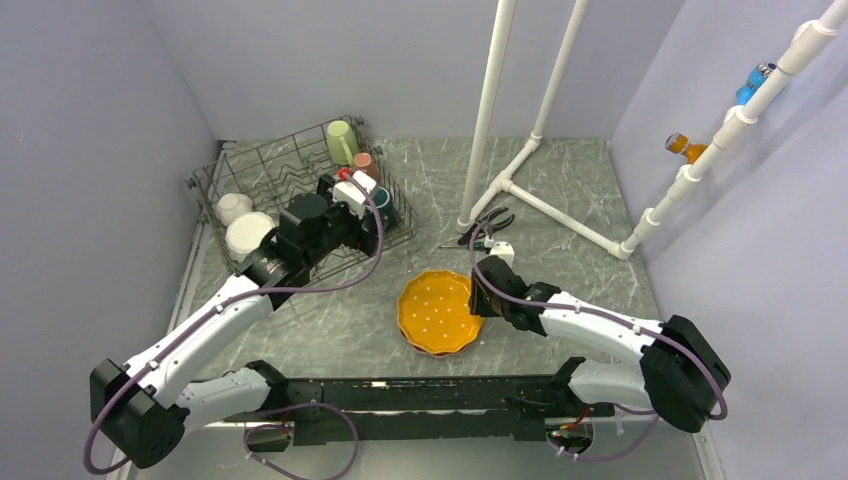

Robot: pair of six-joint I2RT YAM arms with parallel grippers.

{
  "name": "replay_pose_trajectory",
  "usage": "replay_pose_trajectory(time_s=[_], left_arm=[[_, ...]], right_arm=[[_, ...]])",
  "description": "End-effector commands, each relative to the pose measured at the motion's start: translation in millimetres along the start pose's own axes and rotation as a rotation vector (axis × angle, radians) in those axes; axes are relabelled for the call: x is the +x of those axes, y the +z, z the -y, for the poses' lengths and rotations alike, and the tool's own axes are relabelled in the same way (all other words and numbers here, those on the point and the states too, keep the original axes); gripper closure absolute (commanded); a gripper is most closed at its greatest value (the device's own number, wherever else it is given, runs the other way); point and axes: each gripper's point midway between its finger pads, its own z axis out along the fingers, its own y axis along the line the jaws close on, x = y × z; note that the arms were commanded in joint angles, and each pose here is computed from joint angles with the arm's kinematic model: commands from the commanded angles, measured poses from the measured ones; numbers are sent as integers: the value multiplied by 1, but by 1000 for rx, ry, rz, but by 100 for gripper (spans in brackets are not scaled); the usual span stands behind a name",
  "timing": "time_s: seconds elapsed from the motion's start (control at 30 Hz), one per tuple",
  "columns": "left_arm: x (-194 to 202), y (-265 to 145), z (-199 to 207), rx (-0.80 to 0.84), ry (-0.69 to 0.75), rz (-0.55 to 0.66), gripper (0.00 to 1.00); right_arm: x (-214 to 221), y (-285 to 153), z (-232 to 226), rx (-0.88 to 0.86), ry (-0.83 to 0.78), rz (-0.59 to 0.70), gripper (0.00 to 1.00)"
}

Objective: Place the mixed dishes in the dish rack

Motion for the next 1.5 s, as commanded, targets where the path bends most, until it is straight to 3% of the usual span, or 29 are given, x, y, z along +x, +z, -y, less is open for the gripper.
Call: replay_pose_trajectory(time_s=[0.0, 0.1, 0.27, 0.57, 0.73, 0.97, 1.1, 1.3, 1.47], left_arm=[[-28, 3, -4, -14, 12, 60, 3], [-26, 5, -3, -6, 9, 59, 3], [-20, 14, 4, 26, -1, 28, 4], [-7, 33, 37, 195, -23, -41, 4], [3, 40, 78, 421, -81, -104, 4], [6, 44, 92, 498, -114, -143, 10], [12, 41, 96, 454, -22, -142, 13], [27, 26, 151, 500, 210, -143, 10], [35, 21, 168, 501, 284, -153, 10]], right_arm=[[2, -1, 3, -37, -5, 32, 72], [-2, -6, 7, -36, 2, 48, 86], [-16, -21, 2, -80, 23, 113, 99], [-29, -38, -6, -125, 95, 132, 100], [-30, -42, -6, -184, 239, 110, 100], [-33, -50, -8, -288, 385, 93, 100], [-35, -50, -8, -285, 408, 74, 100], [-29, -50, -8, -265, 443, 9, 100], [-37, -57, -11, -273, 466, -19, 100]])
